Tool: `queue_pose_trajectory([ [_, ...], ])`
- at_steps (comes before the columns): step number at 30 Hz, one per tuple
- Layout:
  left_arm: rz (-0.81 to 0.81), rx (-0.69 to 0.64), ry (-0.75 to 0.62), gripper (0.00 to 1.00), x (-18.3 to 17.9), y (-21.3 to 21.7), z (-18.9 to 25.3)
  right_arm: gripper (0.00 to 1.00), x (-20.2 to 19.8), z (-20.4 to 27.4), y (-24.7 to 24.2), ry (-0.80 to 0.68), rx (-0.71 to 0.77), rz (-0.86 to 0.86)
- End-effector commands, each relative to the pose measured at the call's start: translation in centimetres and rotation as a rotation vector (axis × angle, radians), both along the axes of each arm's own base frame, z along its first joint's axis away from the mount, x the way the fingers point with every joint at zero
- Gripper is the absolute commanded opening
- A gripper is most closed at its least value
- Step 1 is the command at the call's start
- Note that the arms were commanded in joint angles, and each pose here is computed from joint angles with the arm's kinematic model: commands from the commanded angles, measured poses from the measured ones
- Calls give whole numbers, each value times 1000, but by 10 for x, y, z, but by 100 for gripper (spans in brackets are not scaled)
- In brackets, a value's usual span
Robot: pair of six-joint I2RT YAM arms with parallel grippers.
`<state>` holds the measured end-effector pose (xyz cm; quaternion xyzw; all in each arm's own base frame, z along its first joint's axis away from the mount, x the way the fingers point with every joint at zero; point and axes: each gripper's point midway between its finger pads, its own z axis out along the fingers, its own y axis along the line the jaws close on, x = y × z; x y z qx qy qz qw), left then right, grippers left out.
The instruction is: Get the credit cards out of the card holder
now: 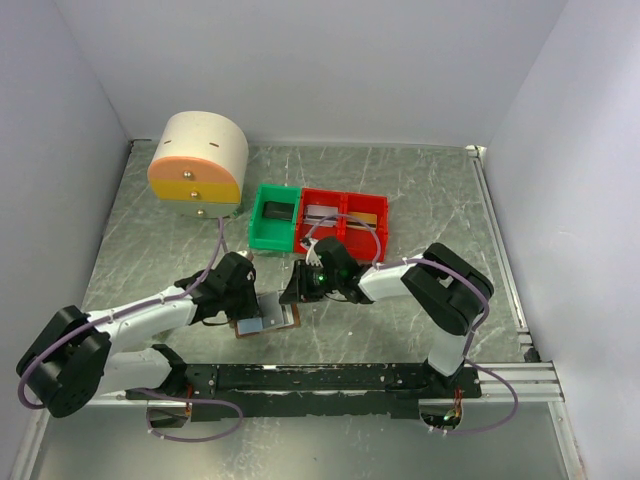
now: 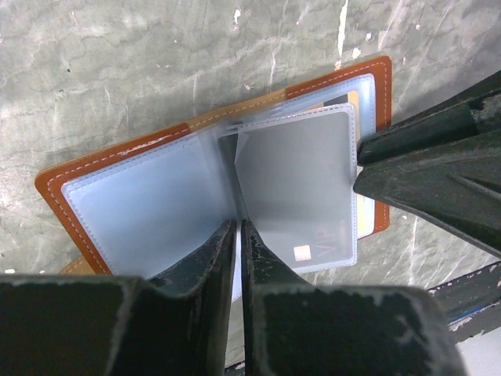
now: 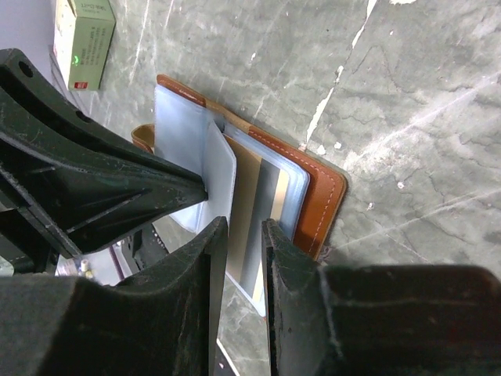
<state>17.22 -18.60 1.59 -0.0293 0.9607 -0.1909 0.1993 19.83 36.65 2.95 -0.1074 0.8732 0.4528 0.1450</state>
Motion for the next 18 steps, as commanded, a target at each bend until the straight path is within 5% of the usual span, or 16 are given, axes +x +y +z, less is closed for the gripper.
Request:
queue_pose_trajectory([
  [1,-5,43,14,19,-4,7,-12,25,-1,7,5,-23,22,29],
  [18,0,52,21,18,-7,10,-16,30,1,28,6,-98,3,14],
])
